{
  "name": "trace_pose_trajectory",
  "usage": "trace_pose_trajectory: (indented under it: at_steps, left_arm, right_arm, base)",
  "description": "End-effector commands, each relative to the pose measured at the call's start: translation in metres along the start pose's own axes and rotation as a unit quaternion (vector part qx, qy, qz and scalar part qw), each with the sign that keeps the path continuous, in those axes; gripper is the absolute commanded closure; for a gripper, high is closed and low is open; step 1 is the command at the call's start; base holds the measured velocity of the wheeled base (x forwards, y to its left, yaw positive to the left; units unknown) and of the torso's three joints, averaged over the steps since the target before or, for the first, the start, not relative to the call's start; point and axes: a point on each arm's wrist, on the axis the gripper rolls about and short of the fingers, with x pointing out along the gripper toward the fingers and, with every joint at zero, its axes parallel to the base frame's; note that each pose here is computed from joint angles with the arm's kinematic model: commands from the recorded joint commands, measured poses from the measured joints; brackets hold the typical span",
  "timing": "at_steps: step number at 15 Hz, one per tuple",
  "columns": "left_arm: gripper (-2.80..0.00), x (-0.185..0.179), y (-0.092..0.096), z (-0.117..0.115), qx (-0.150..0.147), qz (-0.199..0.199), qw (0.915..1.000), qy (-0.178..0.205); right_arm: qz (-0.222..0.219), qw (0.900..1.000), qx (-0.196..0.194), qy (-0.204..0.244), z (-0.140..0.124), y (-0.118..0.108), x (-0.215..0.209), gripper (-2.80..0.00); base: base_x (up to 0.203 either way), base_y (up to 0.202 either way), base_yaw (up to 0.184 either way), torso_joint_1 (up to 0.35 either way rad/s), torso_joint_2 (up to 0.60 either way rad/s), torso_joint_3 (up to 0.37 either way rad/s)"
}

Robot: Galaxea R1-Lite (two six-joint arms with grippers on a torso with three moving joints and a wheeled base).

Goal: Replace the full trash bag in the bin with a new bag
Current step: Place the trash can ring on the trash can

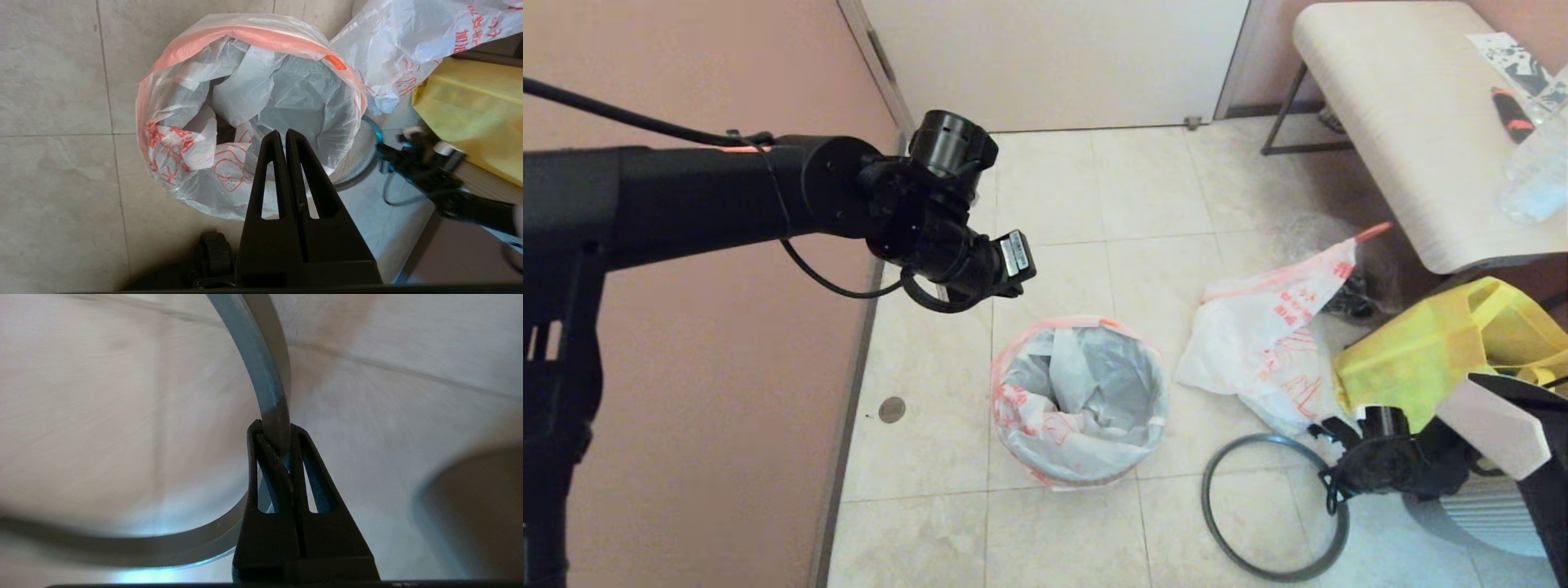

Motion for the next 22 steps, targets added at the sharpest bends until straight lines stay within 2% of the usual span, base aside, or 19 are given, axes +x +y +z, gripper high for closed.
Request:
trace_pose_trajectory:
  at_steps: [1, 4, 6, 7, 9, 11, 13, 14, 17, 18, 20, 22]
  left_arm:
    - [0.0, -0.009, -0.001, -0.001, 0.002, 0.0, 1.0, 0.003]
    - [0.0, -0.01, -0.005, -0.014, 0.044, 0.016, 0.998, 0.042]
    - [0.0, -0.023, -0.006, -0.011, 0.046, 0.013, 0.9984, 0.032]
    - [0.0, -0.031, -0.006, -0.009, 0.044, 0.009, 0.9987, 0.025]
    - [0.0, -0.037, -0.003, -0.005, 0.042, 0.008, 0.999, 0.017]
    - [0.0, -0.039, -0.003, -0.004, 0.042, 0.008, 0.999, 0.015]
    - [0.0, -0.042, -0.001, -0.002, 0.042, 0.008, 0.999, 0.012]
    - [0.0, -0.042, 0.0, -0.001, 0.04, 0.009, 0.9991, 0.011]
    - [0.0, -0.041, 0.0, -0.002, 0.041, 0.01, 0.999, 0.012]
    - [0.0, -0.04, 0.001, -0.002, 0.041, 0.011, 0.999, 0.013]
    - [0.0, -0.039, 0.001, -0.002, 0.041, 0.011, 0.999, 0.013]
    - [0.0, -0.04, 0.002, 0.0, 0.038, 0.011, 0.9992, 0.01]
  right_arm:
    - [-0.027, 0.998, 0.003, -0.063, 0.035, -0.015, -0.08, 0.0]
    - [-0.043, 0.99, 0.024, -0.133, 0.054, -0.02, -0.178, 0.0]
    - [-0.033, 0.984, 0.044, -0.172, 0.06, -0.017, -0.233, 0.0]
    - [-0.014, 0.979, 0.054, -0.195, 0.065, -0.013, -0.258, 0.0]
    - [0.063, 0.967, 0.077, -0.235, 0.077, 0.003, -0.309, 0.0]
    - [0.158, 0.953, 0.101, -0.238, 0.102, 0.035, -0.343, 0.0]
    - [0.222, 0.935, 0.131, -0.244, 0.133, 0.059, -0.362, 0.0]
    - [0.252, 0.929, 0.131, -0.235, 0.148, 0.076, -0.369, 0.0]
    - [0.306, 0.929, 0.14, -0.155, 0.178, 0.113, -0.383, 0.0]
    - [0.311, 0.932, 0.142, -0.117, 0.187, 0.123, -0.384, 0.0]
    - [0.29, 0.945, 0.141, -0.048, 0.199, 0.146, -0.37, 0.0]
    - [0.261, 0.956, 0.134, -0.008, 0.206, 0.175, -0.352, 0.0]
  base:
    - [0.0, 0.0, 0.0, 0.0, 0.0, 0.0]
    - [0.0, 0.0, 0.0, 0.0, 0.0, 0.0]
    - [0.0, 0.0, 0.0, 0.0, 0.0, 0.0]
    - [0.0, 0.0, 0.0, 0.0, 0.0, 0.0]
    - [0.0, 0.0, 0.0, 0.0, 0.0, 0.0]
    - [0.0, 0.0, 0.0, 0.0, 0.0, 0.0]
    - [0.0, 0.0, 0.0, 0.0, 0.0, 0.0]
    - [0.0, 0.0, 0.0, 0.0, 0.0, 0.0]
    - [0.0, 0.0, 0.0, 0.0, 0.0, 0.0]
    - [0.0, 0.0, 0.0, 0.0, 0.0, 0.0]
    - [0.0, 0.0, 0.0, 0.0, 0.0, 0.0]
    - [0.0, 0.0, 0.0, 0.0, 0.0, 0.0]
